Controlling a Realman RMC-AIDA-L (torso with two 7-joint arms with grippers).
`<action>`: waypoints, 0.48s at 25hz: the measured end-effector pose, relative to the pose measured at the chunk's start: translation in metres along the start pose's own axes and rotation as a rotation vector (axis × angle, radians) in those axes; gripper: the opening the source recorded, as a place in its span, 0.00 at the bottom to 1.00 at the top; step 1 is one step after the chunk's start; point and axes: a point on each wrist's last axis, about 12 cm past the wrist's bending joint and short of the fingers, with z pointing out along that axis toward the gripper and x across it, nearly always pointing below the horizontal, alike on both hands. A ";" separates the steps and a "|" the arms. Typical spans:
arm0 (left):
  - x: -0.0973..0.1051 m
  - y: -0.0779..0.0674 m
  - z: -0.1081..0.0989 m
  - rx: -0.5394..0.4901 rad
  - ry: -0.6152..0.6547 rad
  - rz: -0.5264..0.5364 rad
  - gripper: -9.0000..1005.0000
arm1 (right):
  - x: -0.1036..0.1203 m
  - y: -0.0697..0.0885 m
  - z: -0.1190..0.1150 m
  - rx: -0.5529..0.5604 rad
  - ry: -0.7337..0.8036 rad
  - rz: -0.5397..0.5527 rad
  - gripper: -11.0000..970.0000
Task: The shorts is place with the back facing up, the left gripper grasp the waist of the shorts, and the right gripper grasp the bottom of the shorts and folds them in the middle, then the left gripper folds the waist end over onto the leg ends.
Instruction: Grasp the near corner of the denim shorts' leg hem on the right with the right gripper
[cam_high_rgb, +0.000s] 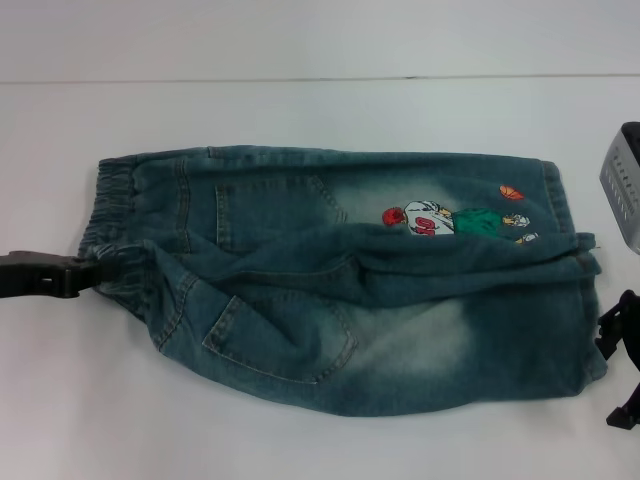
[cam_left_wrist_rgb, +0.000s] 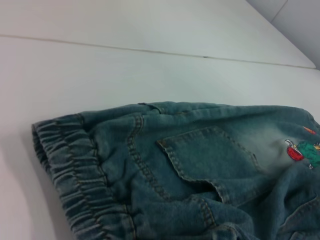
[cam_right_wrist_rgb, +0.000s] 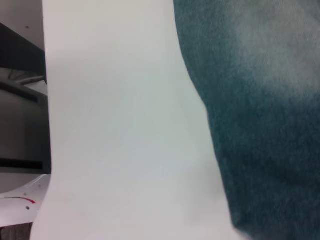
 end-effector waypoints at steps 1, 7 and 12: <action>0.000 0.000 0.000 0.000 0.001 -0.001 0.04 | -0.001 -0.001 0.000 0.005 0.000 -0.003 0.97; 0.002 0.001 -0.001 -0.004 0.003 -0.005 0.04 | -0.003 -0.002 0.000 0.016 -0.001 -0.013 0.93; 0.003 0.001 -0.001 -0.005 0.003 -0.007 0.04 | -0.006 -0.001 0.002 0.008 -0.004 -0.026 0.90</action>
